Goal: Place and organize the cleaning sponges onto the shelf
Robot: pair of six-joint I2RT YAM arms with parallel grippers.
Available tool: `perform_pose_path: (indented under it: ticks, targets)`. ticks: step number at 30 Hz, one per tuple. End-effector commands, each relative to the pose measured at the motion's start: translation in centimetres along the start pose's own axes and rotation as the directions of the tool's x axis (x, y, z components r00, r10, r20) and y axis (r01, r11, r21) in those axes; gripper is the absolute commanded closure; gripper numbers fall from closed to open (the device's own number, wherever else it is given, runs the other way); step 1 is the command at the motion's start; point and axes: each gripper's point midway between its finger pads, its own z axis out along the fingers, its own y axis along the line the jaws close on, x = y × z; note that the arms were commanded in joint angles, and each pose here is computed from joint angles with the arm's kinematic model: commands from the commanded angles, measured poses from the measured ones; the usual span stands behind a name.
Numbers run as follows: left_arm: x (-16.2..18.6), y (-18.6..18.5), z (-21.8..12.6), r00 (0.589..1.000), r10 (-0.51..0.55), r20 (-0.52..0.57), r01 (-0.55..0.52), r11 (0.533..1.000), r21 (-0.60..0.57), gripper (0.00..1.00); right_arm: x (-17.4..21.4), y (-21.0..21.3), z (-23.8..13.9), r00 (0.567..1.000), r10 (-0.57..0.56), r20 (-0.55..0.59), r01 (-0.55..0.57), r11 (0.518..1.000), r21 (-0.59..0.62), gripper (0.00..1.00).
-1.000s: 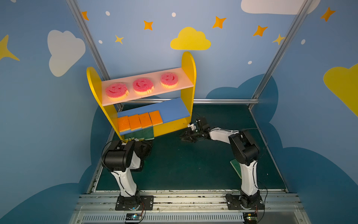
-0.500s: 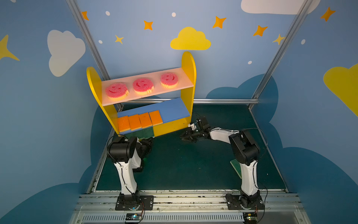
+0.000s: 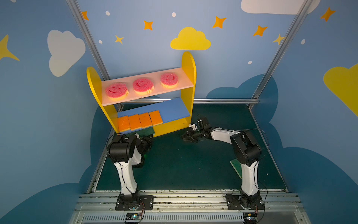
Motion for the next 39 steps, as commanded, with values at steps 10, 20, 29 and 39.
perform_pose_path:
  ticks: [10,20,29,39]
  targets:
    - [2.0,6.5,-3.9,1.000,0.023,-0.018,-0.027,0.958,-0.286,0.55,0.7,3.2,-4.6,0.996,-0.080,0.044,0.080,0.997,-0.014,0.61]
    - [7.8,3.4,-4.7,0.963,0.159,-0.216,-0.214,0.941,-0.262,0.27,2.1,0.1,-12.7,0.988,-0.070,0.139,0.057,0.993,0.100,0.50]
    - [13.3,-2.3,-6.9,0.805,0.455,-0.380,-0.554,0.807,-0.205,0.01,3.4,-8.3,-19.8,0.938,0.079,0.338,-0.134,0.980,0.144,0.39]
    - [18.8,-5.3,-7.1,0.693,0.524,-0.496,-0.643,0.759,-0.097,0.01,7.4,-16.5,-23.7,0.895,0.129,0.427,-0.352,0.793,0.497,0.42]
